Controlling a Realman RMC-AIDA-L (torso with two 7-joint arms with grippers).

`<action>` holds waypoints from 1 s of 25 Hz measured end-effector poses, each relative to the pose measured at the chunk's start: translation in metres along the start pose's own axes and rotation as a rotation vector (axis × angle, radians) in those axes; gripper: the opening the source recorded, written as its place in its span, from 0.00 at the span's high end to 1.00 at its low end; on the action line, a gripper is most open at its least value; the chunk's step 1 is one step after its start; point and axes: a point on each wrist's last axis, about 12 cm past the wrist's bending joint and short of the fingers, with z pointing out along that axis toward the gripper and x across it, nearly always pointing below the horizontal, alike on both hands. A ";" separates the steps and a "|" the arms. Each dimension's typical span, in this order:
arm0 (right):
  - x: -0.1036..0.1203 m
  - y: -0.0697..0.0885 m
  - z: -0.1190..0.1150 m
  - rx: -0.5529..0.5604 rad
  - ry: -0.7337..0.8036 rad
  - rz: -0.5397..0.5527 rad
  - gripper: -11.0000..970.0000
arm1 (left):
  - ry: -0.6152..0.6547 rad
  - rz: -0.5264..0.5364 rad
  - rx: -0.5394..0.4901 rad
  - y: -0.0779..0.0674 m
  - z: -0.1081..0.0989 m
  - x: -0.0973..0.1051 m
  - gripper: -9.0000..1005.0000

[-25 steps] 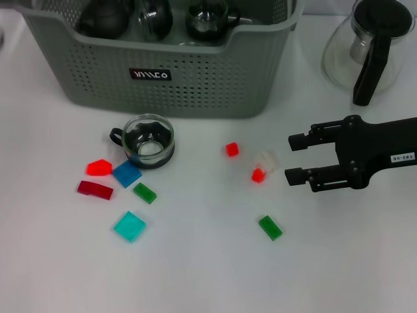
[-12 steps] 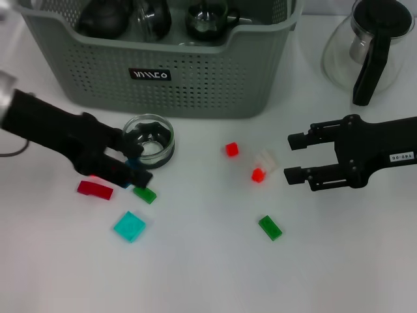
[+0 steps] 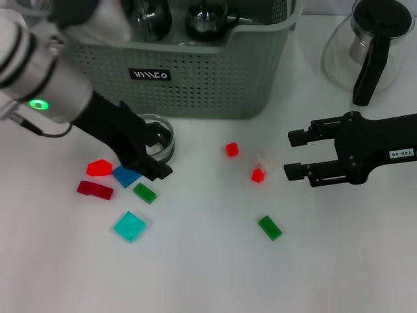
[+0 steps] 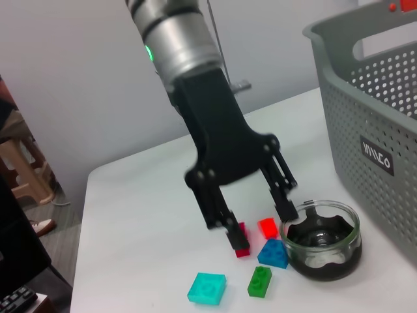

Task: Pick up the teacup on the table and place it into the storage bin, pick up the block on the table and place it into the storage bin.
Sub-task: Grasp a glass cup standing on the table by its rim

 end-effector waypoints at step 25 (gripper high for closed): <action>0.002 0.000 -0.001 -0.003 -0.003 0.013 0.26 | 0.201 0.025 -0.011 -0.011 0.033 -0.001 0.41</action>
